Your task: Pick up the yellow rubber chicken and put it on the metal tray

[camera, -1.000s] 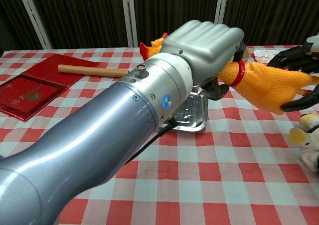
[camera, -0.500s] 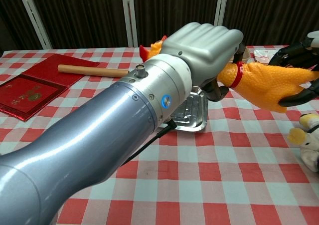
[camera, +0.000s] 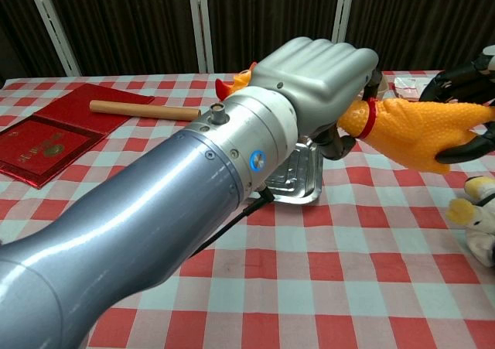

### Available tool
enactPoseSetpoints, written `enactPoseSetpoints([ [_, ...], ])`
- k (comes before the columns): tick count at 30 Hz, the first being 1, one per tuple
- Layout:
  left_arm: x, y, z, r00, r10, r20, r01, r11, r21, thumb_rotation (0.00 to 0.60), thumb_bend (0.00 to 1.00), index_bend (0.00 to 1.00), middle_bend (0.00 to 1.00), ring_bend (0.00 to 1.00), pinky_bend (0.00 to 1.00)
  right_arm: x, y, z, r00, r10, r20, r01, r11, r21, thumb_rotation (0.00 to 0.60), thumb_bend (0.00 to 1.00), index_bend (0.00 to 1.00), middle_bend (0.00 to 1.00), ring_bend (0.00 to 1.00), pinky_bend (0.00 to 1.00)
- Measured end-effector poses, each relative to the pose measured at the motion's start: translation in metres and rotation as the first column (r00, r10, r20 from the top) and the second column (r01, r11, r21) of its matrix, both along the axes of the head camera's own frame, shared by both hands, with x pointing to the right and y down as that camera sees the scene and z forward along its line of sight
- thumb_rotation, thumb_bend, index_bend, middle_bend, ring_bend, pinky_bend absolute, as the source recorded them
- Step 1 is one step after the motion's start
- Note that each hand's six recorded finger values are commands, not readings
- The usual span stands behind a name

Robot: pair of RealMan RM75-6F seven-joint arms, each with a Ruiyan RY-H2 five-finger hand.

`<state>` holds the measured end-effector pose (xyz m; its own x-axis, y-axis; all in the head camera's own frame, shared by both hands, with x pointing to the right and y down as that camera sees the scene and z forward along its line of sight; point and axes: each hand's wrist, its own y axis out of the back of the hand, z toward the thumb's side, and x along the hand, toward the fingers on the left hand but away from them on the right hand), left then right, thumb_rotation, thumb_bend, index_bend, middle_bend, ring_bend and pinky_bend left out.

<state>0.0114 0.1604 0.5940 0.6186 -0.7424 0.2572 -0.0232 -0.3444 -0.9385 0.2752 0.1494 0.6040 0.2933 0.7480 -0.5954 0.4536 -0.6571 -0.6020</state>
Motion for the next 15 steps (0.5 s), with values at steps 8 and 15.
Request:
enactPoseSetpoints([
  [8, -0.0001, -0.0026, -0.0001, 1.000, -0.005, 0.003, 0.005, 1.000, 0.018, 0.600, 0.58, 0.60, 0.62, 0.56, 0.66, 0.0035, 0.0083, -0.0005, 0.996, -0.086, -0.015, 0.084, 0.994, -0.067, 0.600, 0.35, 0.17, 0.25, 0.20, 0.30],
  [15, -0.0002, -0.0038, -0.0002, 1.000, -0.006, 0.006, 0.006, 0.999, 0.033, 0.600, 0.58, 0.60, 0.62, 0.56, 0.66, 0.0056, 0.0096, -0.0025, 0.994, -0.109, -0.010, 0.107, 0.991, -0.085, 0.600, 0.23, 0.06, 0.18, 0.13, 0.24],
])
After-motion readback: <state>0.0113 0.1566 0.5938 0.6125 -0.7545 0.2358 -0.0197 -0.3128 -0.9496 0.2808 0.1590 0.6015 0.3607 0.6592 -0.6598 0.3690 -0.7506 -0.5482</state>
